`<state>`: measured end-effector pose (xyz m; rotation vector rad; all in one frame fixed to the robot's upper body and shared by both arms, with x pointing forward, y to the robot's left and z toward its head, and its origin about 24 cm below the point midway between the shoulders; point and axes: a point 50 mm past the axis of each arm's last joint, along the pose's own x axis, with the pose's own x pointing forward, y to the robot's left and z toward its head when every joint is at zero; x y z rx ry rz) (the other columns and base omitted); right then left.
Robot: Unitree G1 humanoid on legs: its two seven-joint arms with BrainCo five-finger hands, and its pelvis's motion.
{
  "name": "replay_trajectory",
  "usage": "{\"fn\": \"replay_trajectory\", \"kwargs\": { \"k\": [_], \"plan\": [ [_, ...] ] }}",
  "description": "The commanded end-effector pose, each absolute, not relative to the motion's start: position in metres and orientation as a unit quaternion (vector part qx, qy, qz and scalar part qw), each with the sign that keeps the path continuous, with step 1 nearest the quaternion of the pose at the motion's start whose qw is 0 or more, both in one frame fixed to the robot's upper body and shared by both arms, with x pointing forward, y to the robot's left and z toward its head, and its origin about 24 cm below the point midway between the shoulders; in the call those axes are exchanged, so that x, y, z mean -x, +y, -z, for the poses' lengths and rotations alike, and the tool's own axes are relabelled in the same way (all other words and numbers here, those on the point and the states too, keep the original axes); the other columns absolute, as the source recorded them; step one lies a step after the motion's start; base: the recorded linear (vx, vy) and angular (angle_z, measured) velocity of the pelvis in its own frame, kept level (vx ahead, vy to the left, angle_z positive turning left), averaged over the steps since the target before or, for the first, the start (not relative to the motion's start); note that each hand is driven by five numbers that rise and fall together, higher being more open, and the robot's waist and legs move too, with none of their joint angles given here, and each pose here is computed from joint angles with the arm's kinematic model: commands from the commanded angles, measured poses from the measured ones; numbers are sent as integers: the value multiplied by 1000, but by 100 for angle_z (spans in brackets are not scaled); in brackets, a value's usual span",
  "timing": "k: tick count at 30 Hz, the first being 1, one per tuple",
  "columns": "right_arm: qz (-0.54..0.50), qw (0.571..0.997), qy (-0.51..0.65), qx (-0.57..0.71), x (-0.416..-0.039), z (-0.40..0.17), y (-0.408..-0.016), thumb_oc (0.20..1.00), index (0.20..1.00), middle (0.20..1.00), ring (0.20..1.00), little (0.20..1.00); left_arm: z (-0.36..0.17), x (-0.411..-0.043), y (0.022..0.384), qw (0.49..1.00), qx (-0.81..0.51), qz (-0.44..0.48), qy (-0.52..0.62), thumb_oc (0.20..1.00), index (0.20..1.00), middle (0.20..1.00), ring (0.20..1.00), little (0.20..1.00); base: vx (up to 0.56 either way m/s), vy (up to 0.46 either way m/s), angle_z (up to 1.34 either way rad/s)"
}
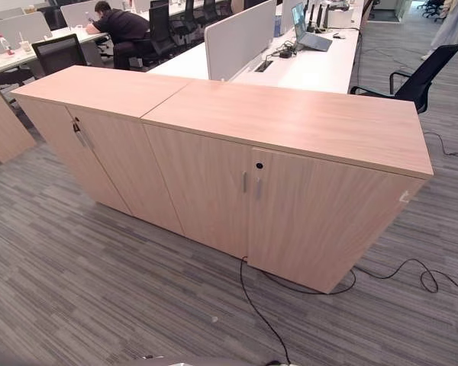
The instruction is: Put the empty folder in the office cabinet
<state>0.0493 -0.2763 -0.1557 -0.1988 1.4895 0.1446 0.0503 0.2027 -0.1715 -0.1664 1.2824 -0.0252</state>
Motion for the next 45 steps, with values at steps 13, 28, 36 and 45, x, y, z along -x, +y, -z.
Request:
{"fn": "replay_trajectory", "kwargs": {
  "k": [13, 28, 36, 45],
  "plan": [
    [32, 817, 562, 125, -130, 107, -341, 1000, 1000, 1000, 1000, 1000, 164, -63, 206, 834, 67, 28, 547, 1000, 1000, 1000, 1000, 1000, -29, 42, -13],
    [-117, 739, 624, 225, -114, 121, -323, 1000, 1000, 1000, 1000, 1000, 136, -100, 209, 872, 61, 122, 470, 1000, 1000, 1000, 1000, 1000, -1, 5, -3],
    [-68, 623, 767, 141, 9, 125, -345, 1000, 1000, 1000, 1000, 1000, 138, -78, 226, 846, 38, 121, 518, 1000, 1000, 1000, 1000, 1000, -1, 21, -5],
    [-56, 580, 808, 88, 55, 126, -332, 1000, 1000, 1000, 1000, 1000, 141, -79, 223, 842, 36, 120, 524, 1000, 1000, 1000, 1000, 1000, -4, 3, -5]
  ]
}}
